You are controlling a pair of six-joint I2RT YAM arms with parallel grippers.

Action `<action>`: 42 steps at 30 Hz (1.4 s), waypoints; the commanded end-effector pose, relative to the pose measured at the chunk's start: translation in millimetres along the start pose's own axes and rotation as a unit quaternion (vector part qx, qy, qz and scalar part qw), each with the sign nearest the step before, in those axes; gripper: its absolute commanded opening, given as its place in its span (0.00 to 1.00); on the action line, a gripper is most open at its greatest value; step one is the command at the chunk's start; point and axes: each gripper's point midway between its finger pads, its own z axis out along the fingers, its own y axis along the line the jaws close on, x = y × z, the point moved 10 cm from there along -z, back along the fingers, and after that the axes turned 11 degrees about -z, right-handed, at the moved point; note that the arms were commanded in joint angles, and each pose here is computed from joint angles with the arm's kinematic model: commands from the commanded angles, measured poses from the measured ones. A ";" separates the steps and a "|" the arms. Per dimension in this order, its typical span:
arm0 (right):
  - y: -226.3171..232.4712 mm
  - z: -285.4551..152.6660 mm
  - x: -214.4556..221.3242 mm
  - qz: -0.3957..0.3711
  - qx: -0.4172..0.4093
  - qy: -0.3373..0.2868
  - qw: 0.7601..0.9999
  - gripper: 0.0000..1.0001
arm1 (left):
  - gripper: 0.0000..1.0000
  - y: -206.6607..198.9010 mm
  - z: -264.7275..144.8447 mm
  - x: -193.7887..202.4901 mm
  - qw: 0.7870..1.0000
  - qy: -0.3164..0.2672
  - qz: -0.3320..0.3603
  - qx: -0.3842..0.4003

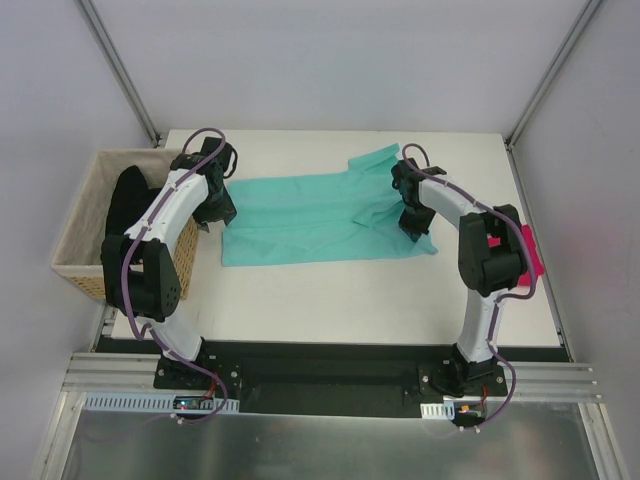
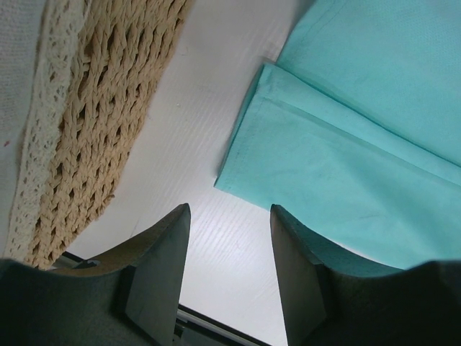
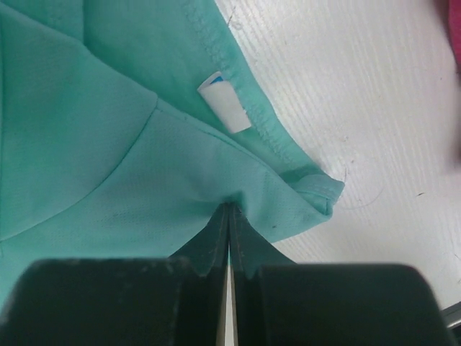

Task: Fold and stack the t-shirts
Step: Fold the flattened tshirt in 1/3 of the way

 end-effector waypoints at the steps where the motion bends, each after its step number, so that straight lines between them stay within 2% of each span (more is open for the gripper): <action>1: -7.0 4.9 -9.4 0.011 0.019 0.009 1.000 0.01 | 0.48 11.0 -5.1 -1.6 1.000 -0.004 0.005 -0.022; 18: -19.1 13.6 -11.5 0.020 0.026 0.037 0.999 0.01 | 0.49 15.9 -5.5 2.7 1.000 -0.005 -0.003 -0.030; 42: -33.1 1.4 52.5 -0.011 0.034 0.081 0.996 0.01 | 0.50 32.6 -21.2 9.5 0.999 -0.032 -0.020 -0.024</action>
